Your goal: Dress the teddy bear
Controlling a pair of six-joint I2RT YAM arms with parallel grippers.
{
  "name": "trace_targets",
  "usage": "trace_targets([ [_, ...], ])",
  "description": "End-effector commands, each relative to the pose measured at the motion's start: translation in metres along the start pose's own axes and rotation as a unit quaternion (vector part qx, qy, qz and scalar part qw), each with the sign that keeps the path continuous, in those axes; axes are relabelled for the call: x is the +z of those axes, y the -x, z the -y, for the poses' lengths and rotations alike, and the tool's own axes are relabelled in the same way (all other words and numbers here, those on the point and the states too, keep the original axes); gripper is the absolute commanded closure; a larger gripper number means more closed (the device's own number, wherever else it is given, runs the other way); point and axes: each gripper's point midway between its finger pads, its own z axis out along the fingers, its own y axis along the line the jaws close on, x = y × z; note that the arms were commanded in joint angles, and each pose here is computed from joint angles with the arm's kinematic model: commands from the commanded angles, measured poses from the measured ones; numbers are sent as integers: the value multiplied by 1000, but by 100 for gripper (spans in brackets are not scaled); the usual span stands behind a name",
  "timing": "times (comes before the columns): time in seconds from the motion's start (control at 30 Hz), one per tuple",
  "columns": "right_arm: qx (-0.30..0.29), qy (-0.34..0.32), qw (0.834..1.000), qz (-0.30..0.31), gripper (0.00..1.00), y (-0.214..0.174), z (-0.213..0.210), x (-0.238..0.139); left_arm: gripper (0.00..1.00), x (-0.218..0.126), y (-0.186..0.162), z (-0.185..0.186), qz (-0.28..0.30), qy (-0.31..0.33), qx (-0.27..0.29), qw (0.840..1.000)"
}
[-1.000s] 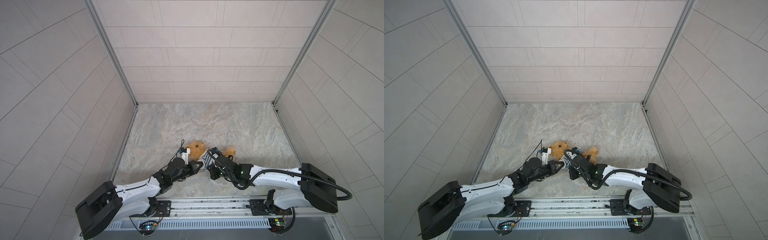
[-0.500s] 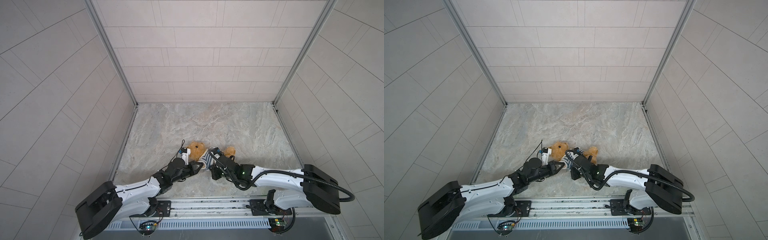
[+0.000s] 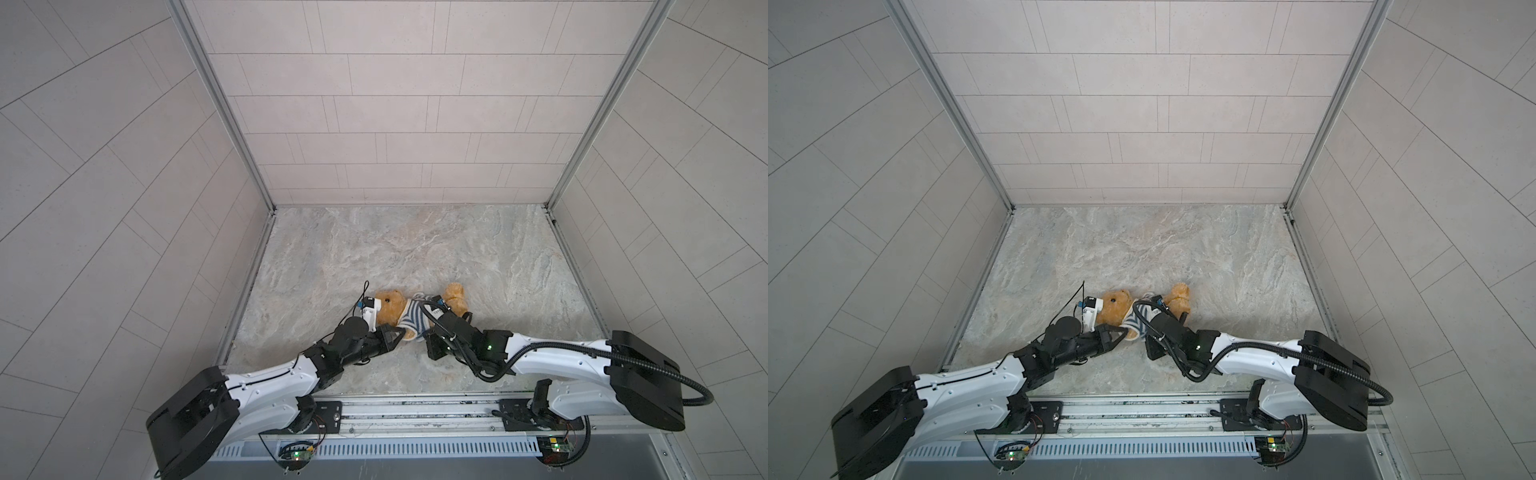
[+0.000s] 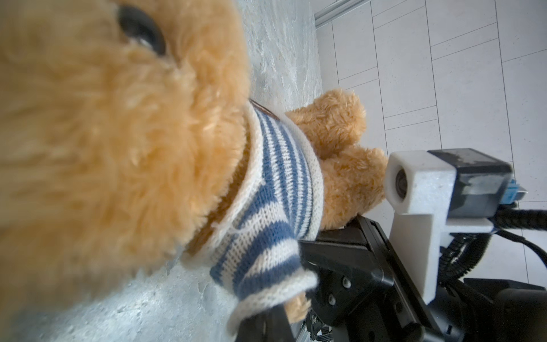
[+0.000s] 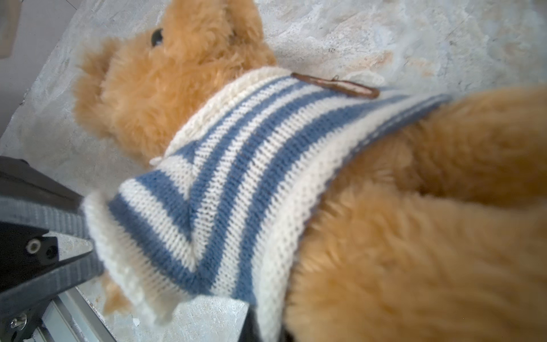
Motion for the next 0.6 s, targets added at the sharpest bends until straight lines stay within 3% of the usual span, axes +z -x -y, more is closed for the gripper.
trace_targets([
  [0.0, -4, -39, 999, 11, 100, 5, 15, -2, 100, -2, -11, -3, -26, -3, 13, 1000],
  [0.57, -20, -90, 996, 8, 100, 3, 32, 3, 100, -10, -23, 22, -84, -45, 86, 992],
])
